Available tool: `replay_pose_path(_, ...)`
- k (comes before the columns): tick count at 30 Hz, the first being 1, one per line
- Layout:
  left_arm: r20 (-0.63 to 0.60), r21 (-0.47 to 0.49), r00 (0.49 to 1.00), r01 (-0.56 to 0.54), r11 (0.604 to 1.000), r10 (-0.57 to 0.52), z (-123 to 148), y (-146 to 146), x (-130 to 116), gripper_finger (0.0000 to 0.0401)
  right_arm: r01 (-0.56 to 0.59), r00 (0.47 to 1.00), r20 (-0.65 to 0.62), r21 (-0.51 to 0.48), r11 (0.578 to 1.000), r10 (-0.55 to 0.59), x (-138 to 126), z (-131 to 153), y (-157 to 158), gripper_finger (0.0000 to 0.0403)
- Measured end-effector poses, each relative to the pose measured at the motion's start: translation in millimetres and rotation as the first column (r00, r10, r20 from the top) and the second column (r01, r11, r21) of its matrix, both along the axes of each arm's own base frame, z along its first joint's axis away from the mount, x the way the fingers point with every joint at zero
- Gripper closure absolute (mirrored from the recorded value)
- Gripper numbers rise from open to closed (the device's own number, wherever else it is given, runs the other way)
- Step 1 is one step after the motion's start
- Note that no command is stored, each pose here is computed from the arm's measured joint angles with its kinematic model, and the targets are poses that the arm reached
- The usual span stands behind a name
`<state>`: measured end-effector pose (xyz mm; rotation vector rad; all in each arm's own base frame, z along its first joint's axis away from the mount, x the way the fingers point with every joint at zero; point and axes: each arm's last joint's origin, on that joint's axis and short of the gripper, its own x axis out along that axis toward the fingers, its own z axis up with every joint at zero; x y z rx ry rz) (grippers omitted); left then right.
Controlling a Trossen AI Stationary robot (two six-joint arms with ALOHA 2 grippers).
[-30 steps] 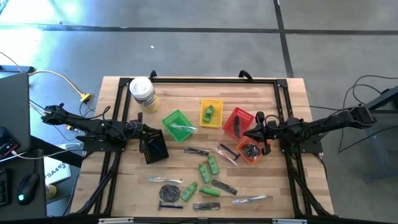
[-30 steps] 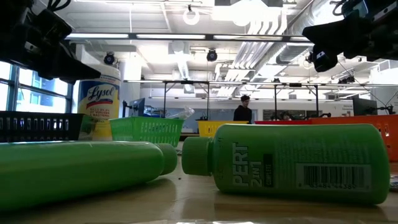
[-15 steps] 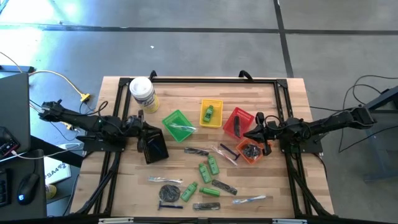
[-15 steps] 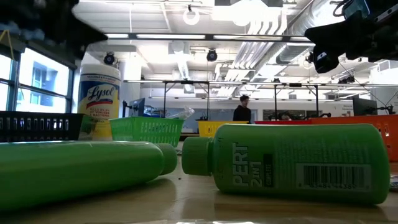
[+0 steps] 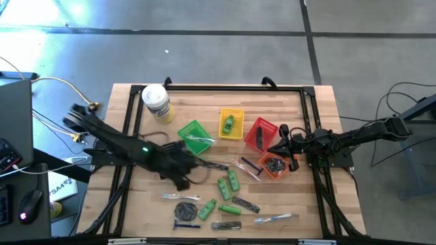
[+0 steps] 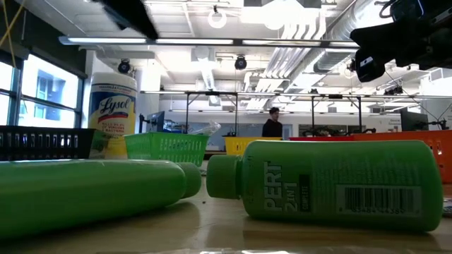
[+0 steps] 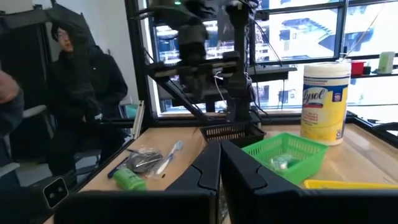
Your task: Pick & Place Travel size toiletries
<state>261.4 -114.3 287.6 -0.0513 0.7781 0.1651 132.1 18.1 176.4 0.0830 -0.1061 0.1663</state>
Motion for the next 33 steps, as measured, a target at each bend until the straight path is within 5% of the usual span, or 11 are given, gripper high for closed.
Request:
replay_pose_path(6,-0.113,0.049,0.973,0.206,0.977,-0.200,2,-18,56,0.0374,0.002,1.000,0.005,-0.003,1.000,-0.002,0,0,0,0.0399)
replay_pose_path(16,-0.205,0.101,0.842,0.526,0.845,-0.500,-12,-13,113,0.0245,-0.003,1.000,0.001,0.004,1.000,0.003,0,0,0,0.0399)
replay_pose_path(21,-0.293,0.201,0.743,0.663,0.721,-0.602,-31,-11,126,0.0198,-0.004,1.000,-0.008,0.006,1.000,0.004,0,-1,0,0.0399)
replay_pose_path(28,-0.355,0.241,0.580,0.814,0.528,-0.733,-55,-18,137,0.0189,-0.004,0.999,-0.042,0.002,1.000,0.004,0,-4,0,0.0399)
replay_pose_path(33,-0.348,0.234,0.522,0.852,0.468,-0.778,-70,-21,145,0.0189,-0.004,0.999,-0.051,0.001,1.000,0.004,1,-5,0,0.0399)
